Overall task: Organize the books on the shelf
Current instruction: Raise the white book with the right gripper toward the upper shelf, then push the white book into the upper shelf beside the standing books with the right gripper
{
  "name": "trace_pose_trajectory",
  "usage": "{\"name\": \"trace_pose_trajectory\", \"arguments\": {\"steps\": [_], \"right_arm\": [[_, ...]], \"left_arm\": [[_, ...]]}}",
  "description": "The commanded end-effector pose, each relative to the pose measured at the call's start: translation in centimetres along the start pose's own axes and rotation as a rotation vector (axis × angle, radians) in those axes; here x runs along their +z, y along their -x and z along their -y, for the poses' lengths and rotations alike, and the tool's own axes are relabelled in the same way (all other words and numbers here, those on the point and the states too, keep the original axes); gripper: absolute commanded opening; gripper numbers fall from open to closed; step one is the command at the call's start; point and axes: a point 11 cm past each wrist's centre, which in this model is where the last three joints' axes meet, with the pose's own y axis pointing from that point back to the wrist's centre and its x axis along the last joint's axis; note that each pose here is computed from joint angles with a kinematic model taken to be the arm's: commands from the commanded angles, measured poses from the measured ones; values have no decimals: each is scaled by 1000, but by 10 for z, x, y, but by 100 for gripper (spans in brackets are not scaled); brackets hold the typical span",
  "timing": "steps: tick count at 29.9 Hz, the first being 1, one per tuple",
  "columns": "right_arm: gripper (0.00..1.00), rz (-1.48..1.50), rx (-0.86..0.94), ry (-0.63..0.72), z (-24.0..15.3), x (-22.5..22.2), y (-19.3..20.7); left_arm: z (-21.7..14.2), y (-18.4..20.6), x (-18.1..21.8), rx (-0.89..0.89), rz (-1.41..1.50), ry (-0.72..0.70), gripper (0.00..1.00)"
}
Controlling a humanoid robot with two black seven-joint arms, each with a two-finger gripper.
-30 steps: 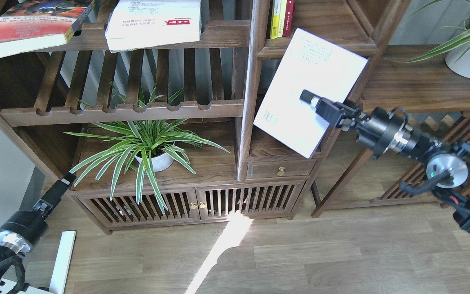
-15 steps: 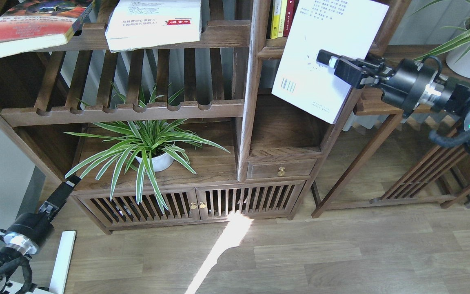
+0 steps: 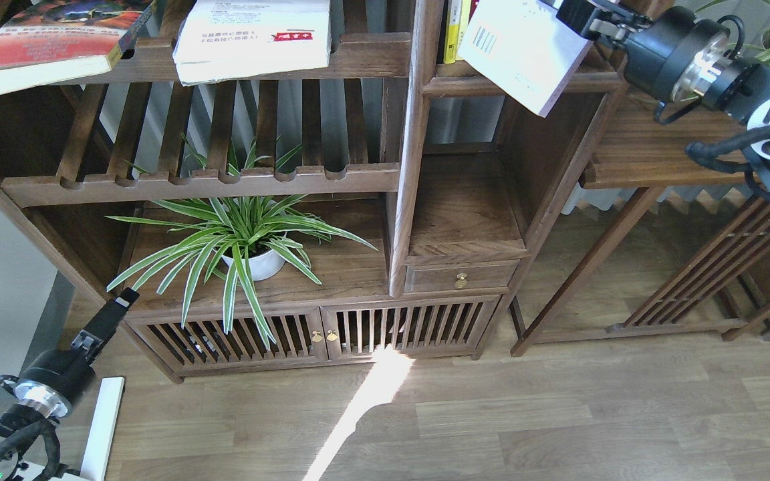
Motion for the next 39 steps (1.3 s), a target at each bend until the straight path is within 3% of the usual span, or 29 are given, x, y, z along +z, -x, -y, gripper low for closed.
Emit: {"name": "trace_pose_trajectory", "arguments": {"steps": [1,12,39], "right_arm": [[2,7,36,2,3,-5,0],[3,6,175,-73,12,-48,-5],[3,-59,267,-87,34,-42,-23]], "left_arm": [[0,0,0,1,0,2,98],[0,0,-2,-1,0,-5,98],[17,21,12,-54,18,7,98]]}}
